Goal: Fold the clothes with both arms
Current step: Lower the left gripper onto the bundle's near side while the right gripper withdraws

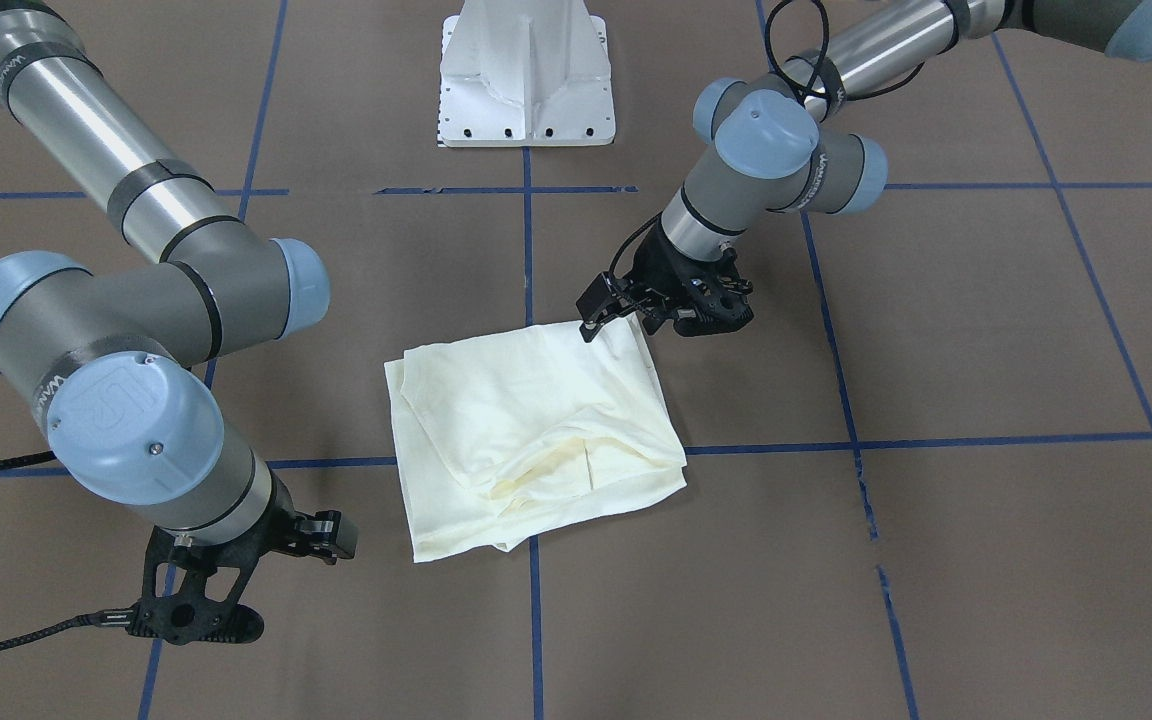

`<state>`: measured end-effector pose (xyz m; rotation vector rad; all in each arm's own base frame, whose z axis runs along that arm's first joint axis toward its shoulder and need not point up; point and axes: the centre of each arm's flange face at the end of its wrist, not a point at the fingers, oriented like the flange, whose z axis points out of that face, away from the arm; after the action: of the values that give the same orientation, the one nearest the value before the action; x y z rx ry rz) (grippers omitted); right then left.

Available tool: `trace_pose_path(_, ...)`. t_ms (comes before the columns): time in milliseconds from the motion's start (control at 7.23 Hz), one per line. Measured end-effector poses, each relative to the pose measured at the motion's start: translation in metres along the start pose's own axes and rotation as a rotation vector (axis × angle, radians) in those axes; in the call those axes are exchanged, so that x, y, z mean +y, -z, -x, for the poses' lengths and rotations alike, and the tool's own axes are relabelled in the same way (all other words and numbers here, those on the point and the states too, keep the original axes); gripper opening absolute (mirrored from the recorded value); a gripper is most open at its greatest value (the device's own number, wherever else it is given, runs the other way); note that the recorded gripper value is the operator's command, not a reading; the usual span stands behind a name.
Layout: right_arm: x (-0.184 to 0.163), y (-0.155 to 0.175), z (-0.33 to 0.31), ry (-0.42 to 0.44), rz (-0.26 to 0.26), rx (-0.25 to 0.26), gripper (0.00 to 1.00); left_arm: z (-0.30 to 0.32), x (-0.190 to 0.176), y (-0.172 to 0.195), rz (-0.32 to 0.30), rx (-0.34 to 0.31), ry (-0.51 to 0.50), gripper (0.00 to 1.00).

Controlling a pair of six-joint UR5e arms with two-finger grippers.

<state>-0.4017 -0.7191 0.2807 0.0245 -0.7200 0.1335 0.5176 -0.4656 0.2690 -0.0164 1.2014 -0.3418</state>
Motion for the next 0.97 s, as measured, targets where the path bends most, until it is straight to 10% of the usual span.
trace_pose_path(968,0.001,0.001,-0.003,0.001,-0.003,-0.002,1.00,-0.003,0.000,-0.020,0.009,0.033,-0.017,1.00)
